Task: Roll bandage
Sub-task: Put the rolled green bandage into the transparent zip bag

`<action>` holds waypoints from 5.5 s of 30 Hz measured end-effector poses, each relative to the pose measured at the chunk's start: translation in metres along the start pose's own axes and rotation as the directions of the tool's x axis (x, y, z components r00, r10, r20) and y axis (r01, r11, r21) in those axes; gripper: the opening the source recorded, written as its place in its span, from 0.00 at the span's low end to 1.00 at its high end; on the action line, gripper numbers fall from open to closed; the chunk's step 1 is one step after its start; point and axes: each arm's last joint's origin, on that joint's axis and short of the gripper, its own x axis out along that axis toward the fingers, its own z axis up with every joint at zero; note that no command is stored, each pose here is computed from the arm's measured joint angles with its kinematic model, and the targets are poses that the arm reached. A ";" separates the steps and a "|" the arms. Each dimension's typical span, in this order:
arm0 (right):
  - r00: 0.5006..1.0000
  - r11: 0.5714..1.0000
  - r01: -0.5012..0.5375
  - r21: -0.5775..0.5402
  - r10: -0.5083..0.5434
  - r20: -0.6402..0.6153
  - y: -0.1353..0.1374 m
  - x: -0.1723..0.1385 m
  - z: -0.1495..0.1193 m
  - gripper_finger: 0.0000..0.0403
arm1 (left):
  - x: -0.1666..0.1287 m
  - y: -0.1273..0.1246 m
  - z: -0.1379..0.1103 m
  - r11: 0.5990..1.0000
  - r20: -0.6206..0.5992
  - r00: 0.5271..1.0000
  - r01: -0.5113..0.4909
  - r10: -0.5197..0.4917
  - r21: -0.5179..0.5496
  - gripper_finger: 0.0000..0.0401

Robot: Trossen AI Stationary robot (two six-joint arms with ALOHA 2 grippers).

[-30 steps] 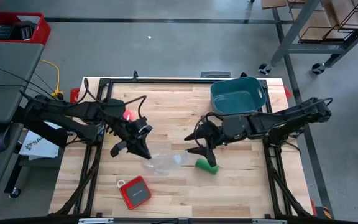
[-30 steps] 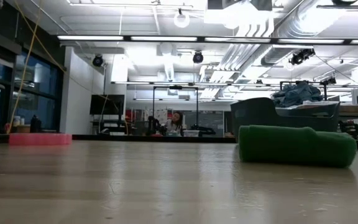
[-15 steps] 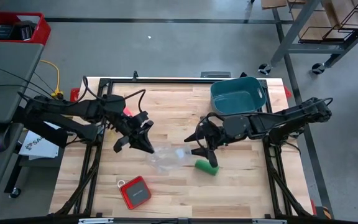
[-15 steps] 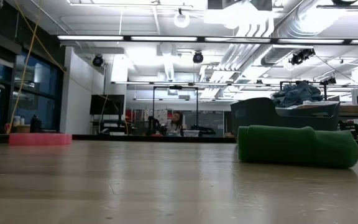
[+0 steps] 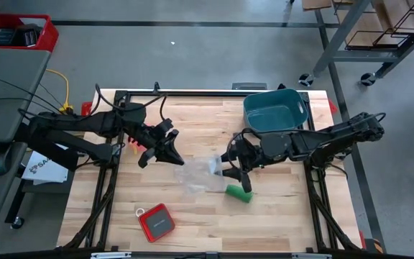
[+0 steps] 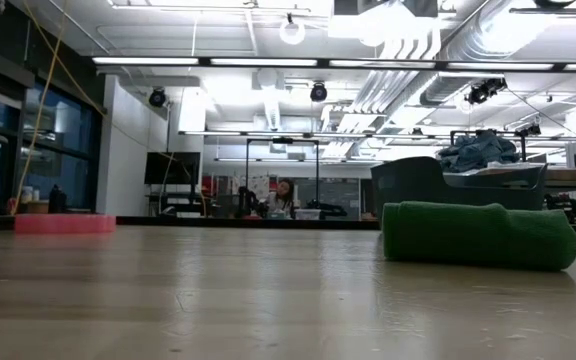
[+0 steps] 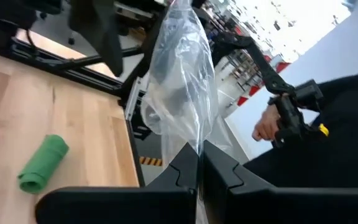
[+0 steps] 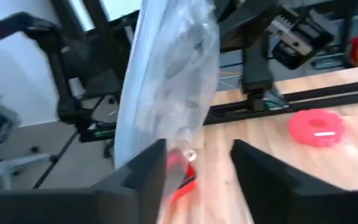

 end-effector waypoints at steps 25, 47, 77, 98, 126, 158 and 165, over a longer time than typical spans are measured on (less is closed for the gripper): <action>0.873 0.939 0.340 0.041 -0.300 -0.384 -0.020 -0.012 -0.041 0.00 | -0.009 0.026 -0.023 0.897 -0.118 0.890 -0.437 0.441 0.059 0.29; 0.865 0.924 0.365 0.118 -0.289 -0.410 -0.020 -0.011 -0.044 0.00 | -0.030 0.073 -0.114 0.569 -0.682 0.263 -0.777 0.683 0.270 0.50; 0.848 0.903 0.414 0.116 -0.336 -0.409 -0.022 -0.012 -0.045 0.00 | -0.006 0.129 -0.171 0.231 -0.743 0.247 -0.965 0.622 -0.127 0.51; 0.804 0.894 0.443 0.074 -0.360 -0.473 -0.024 -0.016 -0.052 0.00 | 0.002 0.084 -0.131 0.091 -0.519 0.211 -0.965 0.828 -0.247 0.38; 0.789 0.892 0.442 0.089 -0.340 -0.511 -0.022 -0.018 -0.055 0.00 | -0.046 0.101 -0.237 -0.316 -0.566 0.089 -0.753 0.820 -0.577 0.42; 0.984 0.992 0.071 0.109 -0.052 -0.171 0.010 -0.030 0.004 0.11 | 0.012 0.005 -0.066 0.536 -0.028 0.685 -0.595 0.728 -0.599 0.00; 0.981 0.966 0.175 -0.187 -0.188 -0.052 0.019 -0.045 0.060 0.39 | 0.009 0.020 -0.031 0.501 0.029 0.642 -0.568 0.766 -0.653 0.00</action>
